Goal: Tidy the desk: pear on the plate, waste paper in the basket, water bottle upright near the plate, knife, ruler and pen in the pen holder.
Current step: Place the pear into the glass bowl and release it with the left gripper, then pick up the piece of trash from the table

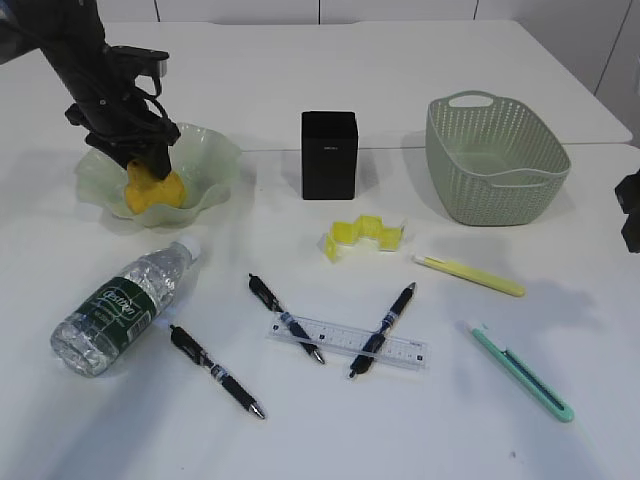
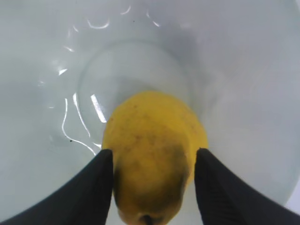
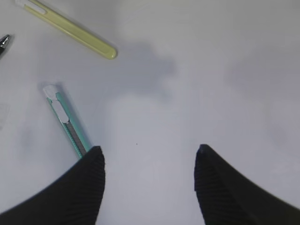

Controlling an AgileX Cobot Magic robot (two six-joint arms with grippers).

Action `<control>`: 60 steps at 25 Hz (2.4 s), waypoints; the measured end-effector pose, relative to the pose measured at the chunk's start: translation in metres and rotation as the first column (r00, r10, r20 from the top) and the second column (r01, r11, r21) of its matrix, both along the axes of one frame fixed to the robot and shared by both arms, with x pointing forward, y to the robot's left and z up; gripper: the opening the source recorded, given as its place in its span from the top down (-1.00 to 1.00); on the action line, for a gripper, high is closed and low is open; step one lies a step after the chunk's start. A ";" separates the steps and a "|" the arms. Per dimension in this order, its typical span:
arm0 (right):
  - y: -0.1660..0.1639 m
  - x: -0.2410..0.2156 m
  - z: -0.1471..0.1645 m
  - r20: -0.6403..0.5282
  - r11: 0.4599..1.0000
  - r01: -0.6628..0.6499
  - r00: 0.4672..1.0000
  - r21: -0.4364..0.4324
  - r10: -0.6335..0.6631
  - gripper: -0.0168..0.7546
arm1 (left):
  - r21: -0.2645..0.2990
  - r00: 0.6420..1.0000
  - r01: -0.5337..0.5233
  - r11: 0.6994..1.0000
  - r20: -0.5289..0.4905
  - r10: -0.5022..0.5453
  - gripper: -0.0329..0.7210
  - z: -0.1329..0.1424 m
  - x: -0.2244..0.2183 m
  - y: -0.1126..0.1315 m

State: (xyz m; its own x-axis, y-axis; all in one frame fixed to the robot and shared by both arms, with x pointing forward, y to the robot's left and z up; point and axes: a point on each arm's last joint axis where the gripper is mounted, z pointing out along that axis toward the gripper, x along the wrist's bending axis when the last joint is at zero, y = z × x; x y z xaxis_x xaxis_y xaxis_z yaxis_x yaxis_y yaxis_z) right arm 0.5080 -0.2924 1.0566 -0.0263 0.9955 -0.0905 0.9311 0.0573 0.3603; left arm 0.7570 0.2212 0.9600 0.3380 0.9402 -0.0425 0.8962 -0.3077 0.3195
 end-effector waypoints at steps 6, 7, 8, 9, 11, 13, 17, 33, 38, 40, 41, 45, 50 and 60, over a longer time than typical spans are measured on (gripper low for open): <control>0.000 0.000 0.000 0.000 1.000 0.000 1.000 0.000 0.000 -0.21 | -0.004 1.000 -0.002 1.000 0.009 0.002 -0.14 0.005 -0.001 0.000; 0.000 0.000 0.000 0.000 1.000 0.000 1.000 0.000 0.000 -0.21 | -0.005 1.000 -0.004 1.000 0.017 0.004 -0.14 0.010 -0.001 0.001; 0.000 0.000 0.000 0.000 1.000 0.000 1.000 0.000 0.000 -0.21 | -0.007 1.000 -0.004 1.000 0.030 0.004 -0.14 0.016 -0.002 0.001; 0.000 0.000 0.000 0.002 1.000 0.000 1.000 0.000 0.000 -0.21 | -0.008 0.999 -0.005 1.000 0.039 0.006 -0.14 0.021 -0.003 0.002; 0.000 0.000 0.000 0.005 1.000 -0.001 1.000 0.000 0.001 -0.21 | -0.011 0.998 -0.008 1.000 0.062 0.009 -0.14 0.033 -0.004 0.004; 0.000 0.001 0.000 0.006 1.000 -0.001 1.000 0.001 0.001 -0.21 | -0.014 0.997 -0.008 1.000 0.080 0.009 -0.14 0.043 -0.006 0.004; 0.000 0.001 0.000 0.008 1.000 -0.001 1.000 0.001 0.001 -0.21 | -0.017 0.994 -0.007 1.000 0.105 0.009 -0.13 0.059 -0.010 0.005; -0.001 0.002 0.001 0.020 1.000 -0.006 1.000 -0.014 0.006 -0.21 | 0.082 0.961 -0.027 0.996 0.278 0.004 -0.11 0.164 -0.051 0.021; -0.001 0.002 0.001 0.022 1.000 -0.006 1.000 -0.013 0.007 -0.21 | 0.072 0.950 -0.064 0.995 0.311 0.038 -0.11 0.183 -0.061 0.026; -0.001 0.002 0.001 0.022 1.000 -0.006 1.000 -0.013 0.007 -0.21 | 0.061 0.944 -0.082 0.995 0.325 0.057 -0.11 0.190 -0.065 0.028; -0.001 0.002 0.001 0.022 1.000 -0.006 1.000 -0.013 0.007 -0.21 | 0.052 0.941 -0.095 0.994 0.330 0.073 -0.11 0.193 -0.066 0.030; -0.001 0.002 0.001 0.024 1.000 -0.007 1.000 -0.013 0.007 -0.21 | 0.025 0.927 -0.146 0.989 0.352 0.128 -0.11 0.207 -0.073 0.040; -0.001 0.002 0.001 0.029 1.000 -0.008 1.000 -0.015 0.008 -0.21 | -0.003 0.904 -0.188 0.982 0.391 0.174 -0.11 0.229 -0.087 0.050; -0.001 0.003 0.001 0.027 1.000 -0.008 1.000 -0.015 0.008 -0.21 | -0.057 0.827 -0.208 0.976 0.522 0.207 -0.11 0.273 -0.114 0.053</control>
State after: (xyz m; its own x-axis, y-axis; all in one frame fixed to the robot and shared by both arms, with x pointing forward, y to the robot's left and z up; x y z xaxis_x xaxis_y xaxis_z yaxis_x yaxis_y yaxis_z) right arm 0.5108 -0.2933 1.0571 -0.0315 0.9939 -0.1059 0.9204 0.0701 0.3846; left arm 0.6434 0.2740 1.2333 0.1060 0.9906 0.0867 0.6391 -0.1347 0.7573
